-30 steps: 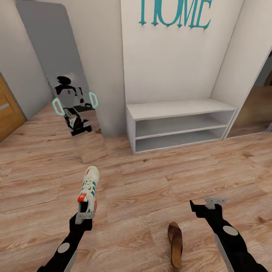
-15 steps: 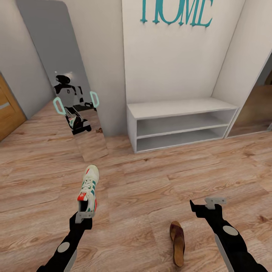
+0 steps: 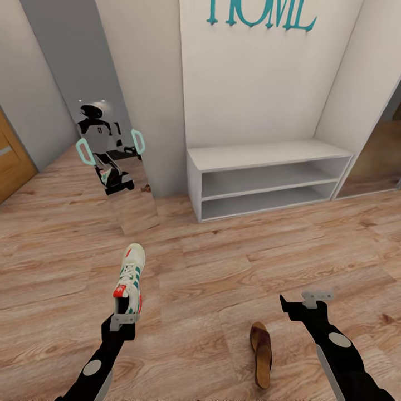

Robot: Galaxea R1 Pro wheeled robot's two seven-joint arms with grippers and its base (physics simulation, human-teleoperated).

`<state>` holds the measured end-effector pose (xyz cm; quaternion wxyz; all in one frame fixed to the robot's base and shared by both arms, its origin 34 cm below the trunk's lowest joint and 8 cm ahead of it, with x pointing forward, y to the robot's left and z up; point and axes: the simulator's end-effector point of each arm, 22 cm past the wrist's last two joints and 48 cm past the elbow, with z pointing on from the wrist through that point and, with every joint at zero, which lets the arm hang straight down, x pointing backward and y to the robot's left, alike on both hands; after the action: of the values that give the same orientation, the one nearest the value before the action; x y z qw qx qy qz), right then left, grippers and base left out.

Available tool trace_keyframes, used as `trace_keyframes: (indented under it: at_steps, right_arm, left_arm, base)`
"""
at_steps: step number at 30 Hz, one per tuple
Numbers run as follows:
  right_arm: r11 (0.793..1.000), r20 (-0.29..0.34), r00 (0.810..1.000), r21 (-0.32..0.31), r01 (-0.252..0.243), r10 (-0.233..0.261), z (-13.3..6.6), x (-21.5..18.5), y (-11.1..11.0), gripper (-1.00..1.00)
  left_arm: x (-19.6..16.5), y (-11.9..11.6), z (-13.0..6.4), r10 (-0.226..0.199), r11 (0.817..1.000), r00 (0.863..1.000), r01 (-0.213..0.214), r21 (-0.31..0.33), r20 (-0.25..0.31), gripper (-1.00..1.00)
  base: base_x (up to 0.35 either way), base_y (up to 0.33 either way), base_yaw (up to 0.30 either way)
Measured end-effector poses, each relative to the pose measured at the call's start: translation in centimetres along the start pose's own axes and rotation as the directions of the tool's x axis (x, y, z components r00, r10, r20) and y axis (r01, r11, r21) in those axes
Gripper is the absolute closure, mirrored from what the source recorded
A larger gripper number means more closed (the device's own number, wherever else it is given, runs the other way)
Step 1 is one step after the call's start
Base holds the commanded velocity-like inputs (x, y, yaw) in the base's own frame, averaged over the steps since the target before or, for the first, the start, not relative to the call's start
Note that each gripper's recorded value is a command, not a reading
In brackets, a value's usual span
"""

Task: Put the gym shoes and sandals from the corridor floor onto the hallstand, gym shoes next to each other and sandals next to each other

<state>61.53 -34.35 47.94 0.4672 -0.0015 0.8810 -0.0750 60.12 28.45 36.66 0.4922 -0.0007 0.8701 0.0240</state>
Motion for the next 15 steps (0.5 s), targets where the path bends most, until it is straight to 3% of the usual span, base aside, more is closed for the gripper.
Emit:
trace_keyframes:
  at_steps: [11,15]
  right_arm:
    - [1.0,-0.017,1.0,-0.001,0.002,-0.002,0.4,0.8,0.1,-1.0]
    - [1.0,-0.024,1.0,-0.002,0.003,-0.003,0.5,1.2,0.2,-1.0]
  left_arm:
    - [1.7,0.0,0.0,0.001,1.0,0.999,-0.001,0.001,-0.051,1.0]
    - [2.0,0.0,0.1,0.001,1.0,0.998,-0.001,0.0,-0.058,1.0]
  base:
    - [0.0,0.005,0.0]
    - [0.0,0.18,0.0]
